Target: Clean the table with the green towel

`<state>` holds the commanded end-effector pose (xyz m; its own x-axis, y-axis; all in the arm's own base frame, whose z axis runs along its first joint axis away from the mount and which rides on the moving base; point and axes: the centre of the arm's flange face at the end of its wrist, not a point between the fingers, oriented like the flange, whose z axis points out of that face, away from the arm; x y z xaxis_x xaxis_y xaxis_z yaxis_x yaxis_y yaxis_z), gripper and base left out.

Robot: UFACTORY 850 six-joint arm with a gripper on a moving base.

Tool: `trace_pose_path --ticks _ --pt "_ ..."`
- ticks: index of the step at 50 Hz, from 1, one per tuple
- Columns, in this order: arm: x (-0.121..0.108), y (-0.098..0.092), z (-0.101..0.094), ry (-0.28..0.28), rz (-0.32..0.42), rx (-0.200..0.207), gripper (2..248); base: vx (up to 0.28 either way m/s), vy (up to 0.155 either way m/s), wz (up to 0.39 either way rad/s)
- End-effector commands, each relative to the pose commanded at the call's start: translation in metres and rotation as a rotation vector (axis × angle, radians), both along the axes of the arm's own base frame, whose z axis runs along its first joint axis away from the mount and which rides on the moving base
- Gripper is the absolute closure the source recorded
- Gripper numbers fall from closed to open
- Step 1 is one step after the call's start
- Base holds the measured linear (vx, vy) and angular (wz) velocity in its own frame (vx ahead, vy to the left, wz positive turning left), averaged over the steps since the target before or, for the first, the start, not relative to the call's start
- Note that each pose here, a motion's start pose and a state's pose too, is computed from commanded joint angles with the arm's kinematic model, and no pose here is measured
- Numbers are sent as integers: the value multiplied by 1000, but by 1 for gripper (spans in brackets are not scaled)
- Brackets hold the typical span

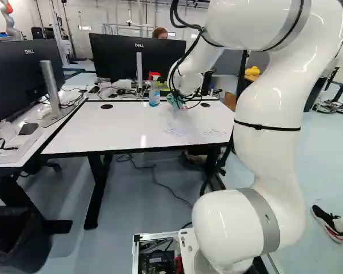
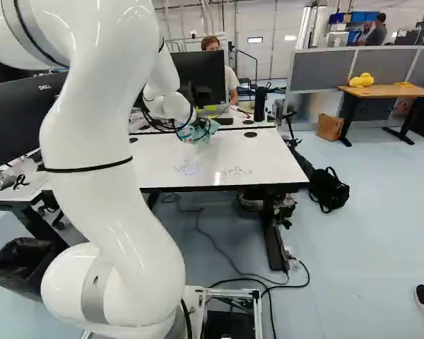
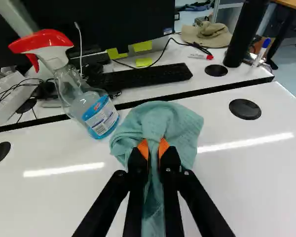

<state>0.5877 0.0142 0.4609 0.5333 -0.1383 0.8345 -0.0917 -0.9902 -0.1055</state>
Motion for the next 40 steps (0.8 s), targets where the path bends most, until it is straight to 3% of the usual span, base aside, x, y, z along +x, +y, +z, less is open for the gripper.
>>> trace_pose_path --ticks 40 --pt "-80 8 4 27 22 -1 208 0 0 0"
